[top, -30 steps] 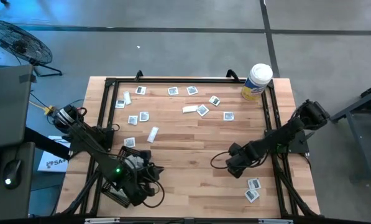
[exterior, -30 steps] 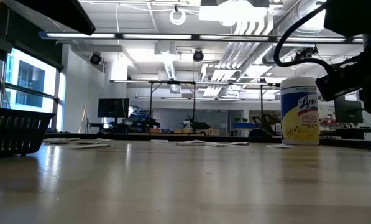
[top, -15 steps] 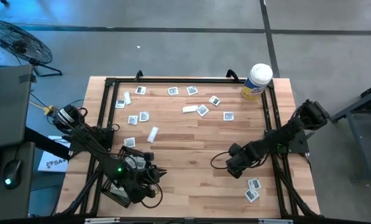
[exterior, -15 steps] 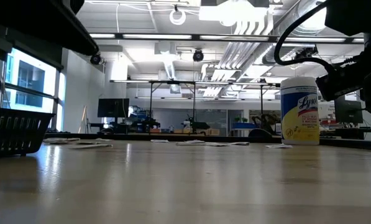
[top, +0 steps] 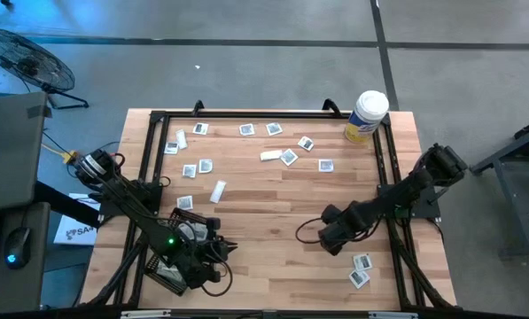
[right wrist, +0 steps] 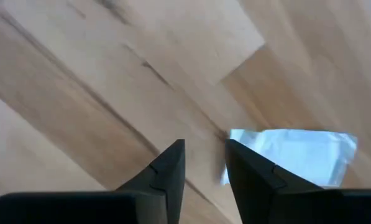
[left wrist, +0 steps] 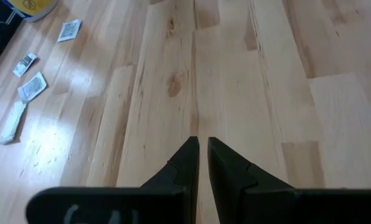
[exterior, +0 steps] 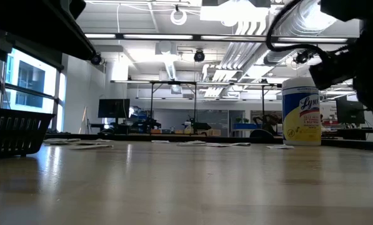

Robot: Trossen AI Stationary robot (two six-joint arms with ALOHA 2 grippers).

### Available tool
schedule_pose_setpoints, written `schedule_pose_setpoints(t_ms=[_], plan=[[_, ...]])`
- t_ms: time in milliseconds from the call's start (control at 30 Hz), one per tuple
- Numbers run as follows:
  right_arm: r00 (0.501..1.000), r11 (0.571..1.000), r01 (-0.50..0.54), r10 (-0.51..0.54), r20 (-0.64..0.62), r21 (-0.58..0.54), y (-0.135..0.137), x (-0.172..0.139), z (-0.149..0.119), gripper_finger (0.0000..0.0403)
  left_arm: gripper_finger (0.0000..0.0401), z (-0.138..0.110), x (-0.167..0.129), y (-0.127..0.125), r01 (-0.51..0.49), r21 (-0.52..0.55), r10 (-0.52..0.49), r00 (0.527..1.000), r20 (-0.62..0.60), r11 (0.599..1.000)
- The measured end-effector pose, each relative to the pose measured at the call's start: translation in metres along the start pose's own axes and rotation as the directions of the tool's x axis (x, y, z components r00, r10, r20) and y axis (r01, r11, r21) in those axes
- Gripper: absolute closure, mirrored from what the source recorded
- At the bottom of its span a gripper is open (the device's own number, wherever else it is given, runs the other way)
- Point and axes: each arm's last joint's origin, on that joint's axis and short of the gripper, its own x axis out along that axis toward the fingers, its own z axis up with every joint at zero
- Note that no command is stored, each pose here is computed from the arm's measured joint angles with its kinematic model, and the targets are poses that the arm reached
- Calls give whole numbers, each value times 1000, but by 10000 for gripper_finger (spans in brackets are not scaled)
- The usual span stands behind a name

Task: Pick & Place First Aid Supplies
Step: Put the bandage into the bottom black bin

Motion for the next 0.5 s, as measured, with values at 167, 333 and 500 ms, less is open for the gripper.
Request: schedule_pose_setpoints(t_ms=[167, 333, 500], plan=[[999, 999, 39, -38, -37, 30, -9, 10, -4, 307, 371, 0, 0, 0, 16, 0, -16, 1000, -7, 1000], [998, 999, 14, -11, -56, 43, -13, 17, -6, 322, 371, 0, 0, 0, 16, -1, -16, 1000, -7, 1000], [998, 999, 27, -24, -65, 41, -12, 14, -5, 321, 371, 0, 0, 0, 15, -1, -15, 1000, -6, 1000]])
